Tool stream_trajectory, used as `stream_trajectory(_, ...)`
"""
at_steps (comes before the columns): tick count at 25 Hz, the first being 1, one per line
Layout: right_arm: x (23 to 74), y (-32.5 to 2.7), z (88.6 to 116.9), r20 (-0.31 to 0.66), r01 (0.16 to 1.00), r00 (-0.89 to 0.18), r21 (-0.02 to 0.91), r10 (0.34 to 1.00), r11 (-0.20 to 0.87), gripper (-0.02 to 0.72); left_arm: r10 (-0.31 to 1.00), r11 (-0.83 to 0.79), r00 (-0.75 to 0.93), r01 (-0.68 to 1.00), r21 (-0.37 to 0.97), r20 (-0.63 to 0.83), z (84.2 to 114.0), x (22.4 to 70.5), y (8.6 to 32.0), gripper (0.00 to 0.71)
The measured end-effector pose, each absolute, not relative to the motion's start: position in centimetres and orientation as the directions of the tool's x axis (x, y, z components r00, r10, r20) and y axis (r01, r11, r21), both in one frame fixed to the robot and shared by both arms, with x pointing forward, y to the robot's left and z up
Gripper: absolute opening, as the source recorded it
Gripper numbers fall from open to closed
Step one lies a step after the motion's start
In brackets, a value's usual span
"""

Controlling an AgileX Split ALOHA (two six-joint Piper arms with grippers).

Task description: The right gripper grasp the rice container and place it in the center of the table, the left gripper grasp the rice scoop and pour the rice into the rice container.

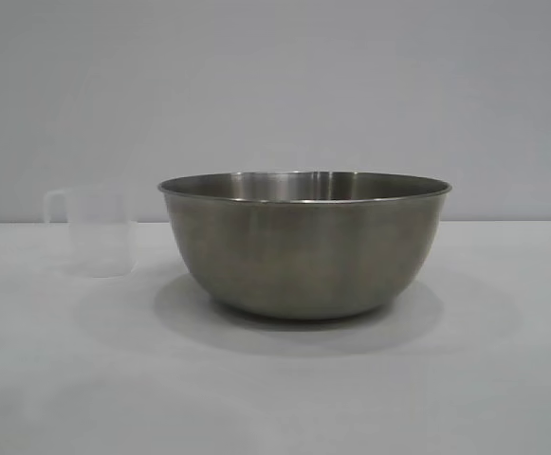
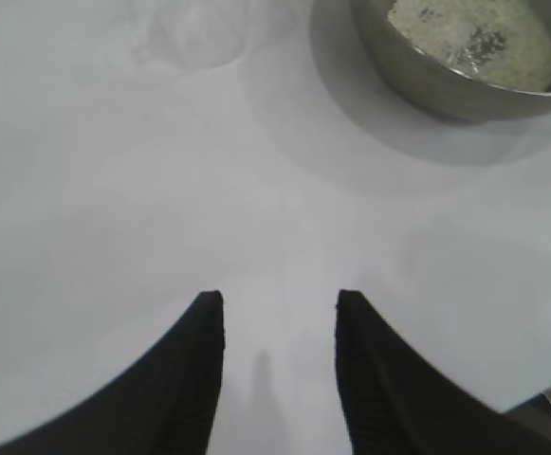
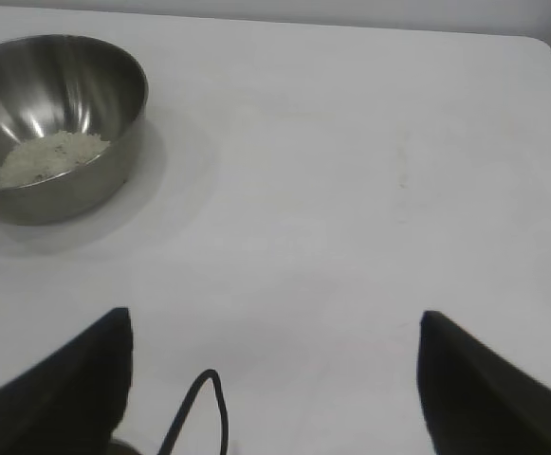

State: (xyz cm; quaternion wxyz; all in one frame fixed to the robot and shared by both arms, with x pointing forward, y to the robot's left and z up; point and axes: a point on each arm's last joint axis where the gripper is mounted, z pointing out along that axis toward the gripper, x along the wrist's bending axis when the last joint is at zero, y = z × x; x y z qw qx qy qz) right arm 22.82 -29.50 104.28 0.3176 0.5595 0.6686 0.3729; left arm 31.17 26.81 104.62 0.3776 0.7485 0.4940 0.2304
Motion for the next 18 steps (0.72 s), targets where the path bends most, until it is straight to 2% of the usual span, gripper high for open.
stream_trajectory(2, 22.8, -29.5, 104.3, -0.007, 0.511, -0.172, 0.854, 0.985, 0.096, 0.577, 0.913, -0.236, 0.408, 0.528, 0.816, 0.001, 104.9, 29.8, 27.4, 0.240)
stream_trajectory(3, 22.8, -29.5, 104.3, -0.007, 0.511, -0.172, 0.854, 0.985, 0.096, 0.577, 0.913, -0.241, 0.407, 0.512, 0.825, 0.014, 104.9, 29.0, 27.7, 0.285)
stream_trajectory(4, 22.8, -29.5, 104.3, -0.007, 0.511, -0.172, 0.854, 0.985, 0.096, 0.577, 0.913, -0.244, 0.407, 0.498, 0.832, 0.024, 105.0, 28.5, 28.0, 0.272)
stream_trajectory(5, 22.8, -29.5, 104.3, -0.007, 0.511, -0.172, 0.854, 0.985, 0.096, 0.577, 0.915, -0.238, 0.402, 0.484, 0.842, 0.027, 105.1, 27.8, 28.2, 0.333)
stream_trajectory(8, 22.8, -29.5, 104.3, -0.007, 0.511, -0.172, 0.854, 0.985, 0.096, 0.577, 0.923, -0.208, 0.384, 0.443, 0.872, 0.025, 105.6, 26.3, 28.9, 0.421)
stream_trajectory(13, 22.8, -29.5, 104.3, -0.007, 0.511, -0.172, 0.854, 0.985, 0.096, 0.577, 0.926, -0.171, 0.377, 0.421, 0.891, -0.001, 106.8, 23.9, 29.7, 0.405)
stream_trajectory(14, 22.8, -29.5, 104.3, -0.007, 0.511, -0.172, 0.854, 0.985, 0.096, 0.577, 0.926, -0.169, 0.378, 0.412, 0.896, 0.001, 107.2, 23.4, 29.8, 0.445)
stream_trajectory(15, 22.8, -29.5, 104.3, -0.007, 0.511, -0.172, 0.854, 0.985, 0.096, 0.577, 0.926, -0.167, 0.378, 0.405, 0.899, 0.002, 107.4, 23.0, 29.9, 0.430)
stream_trajectory(18, 22.8, -29.5, 104.3, -0.007, 0.511, -0.172, 0.854, 0.985, 0.096, 0.577, 0.927, -0.192, 0.374, 0.443, 0.876, 0.014, 106.8, 22.1, 30.4, 0.430)
